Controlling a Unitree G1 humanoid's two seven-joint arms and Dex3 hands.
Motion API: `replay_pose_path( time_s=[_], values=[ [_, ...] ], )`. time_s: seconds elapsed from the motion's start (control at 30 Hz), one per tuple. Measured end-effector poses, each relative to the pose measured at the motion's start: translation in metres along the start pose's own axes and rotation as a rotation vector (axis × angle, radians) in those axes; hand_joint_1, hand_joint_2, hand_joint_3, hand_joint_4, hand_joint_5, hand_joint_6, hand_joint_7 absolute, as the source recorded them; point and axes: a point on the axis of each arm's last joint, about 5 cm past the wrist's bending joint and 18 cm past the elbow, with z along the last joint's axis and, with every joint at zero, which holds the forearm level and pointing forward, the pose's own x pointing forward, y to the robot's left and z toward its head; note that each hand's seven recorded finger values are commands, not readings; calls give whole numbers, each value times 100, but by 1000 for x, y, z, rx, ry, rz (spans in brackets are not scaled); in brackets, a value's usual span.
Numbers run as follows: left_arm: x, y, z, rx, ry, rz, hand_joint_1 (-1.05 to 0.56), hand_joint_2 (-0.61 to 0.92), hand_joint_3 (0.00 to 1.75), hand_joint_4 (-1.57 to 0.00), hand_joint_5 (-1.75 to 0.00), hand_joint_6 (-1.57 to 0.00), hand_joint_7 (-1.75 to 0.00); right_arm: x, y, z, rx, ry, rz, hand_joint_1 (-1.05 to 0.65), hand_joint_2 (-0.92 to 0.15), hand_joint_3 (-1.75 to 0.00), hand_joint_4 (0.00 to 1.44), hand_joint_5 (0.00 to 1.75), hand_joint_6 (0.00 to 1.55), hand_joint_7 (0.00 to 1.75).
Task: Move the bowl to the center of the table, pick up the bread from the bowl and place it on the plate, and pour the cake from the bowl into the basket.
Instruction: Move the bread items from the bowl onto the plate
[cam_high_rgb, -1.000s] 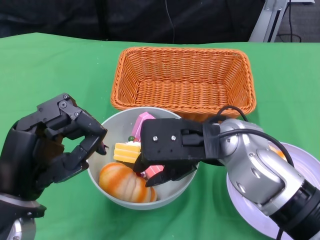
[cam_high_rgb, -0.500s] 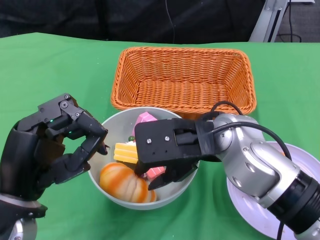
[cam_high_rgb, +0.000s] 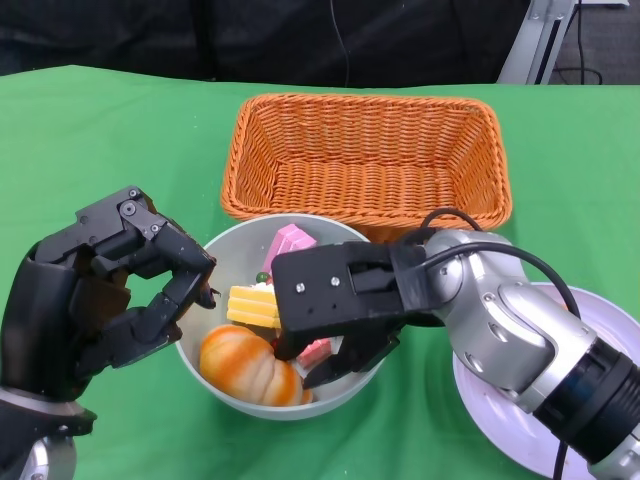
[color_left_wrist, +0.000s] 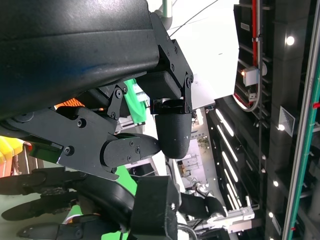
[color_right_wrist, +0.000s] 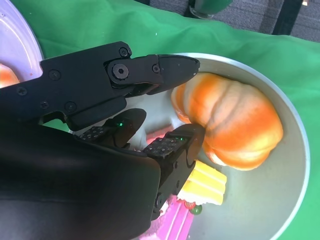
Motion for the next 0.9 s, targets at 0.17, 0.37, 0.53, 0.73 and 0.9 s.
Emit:
replay_pose_path(
  time_s=[0.17, 0.37, 0.53, 0.73, 0.9],
  values=[
    [0, 0, 0, 8, -1, -2, -13, 81, 61, -74, -162, -75, -127, 2, -1, 2, -38, -4, 5, -87, -92, -39, 75, 7, 57, 1],
    [0, 0, -1, 10, -6, 1, -14, 80, 64, -73, -163, -74, -127, 7, 0, 3, -32, -1, 4, -89, -92, -40, 70, 3, 53, 1],
    [0, -1, -1, 6, -7, 1, -15, 80, 62, -73, -163, -74, -127, 10, 1, 3, -43, 7, 7, -89, -92, -41, 66, 1, 52, 0],
    [0, -2, -2, 11, -7, 6, -15, 82, 59, -73, -163, -75, -127, 11, 2, 3, -57, 10, 30, -89, -92, -43, 80, 7, 39, 0],
    [0, -3, -2, 16, -5, 7, -14, 82, 60, -74, -163, -74, -128, 11, 0, 1, -35, 2, 62, -90, -92, -43, 77, 4, 35, 0]
  ],
)
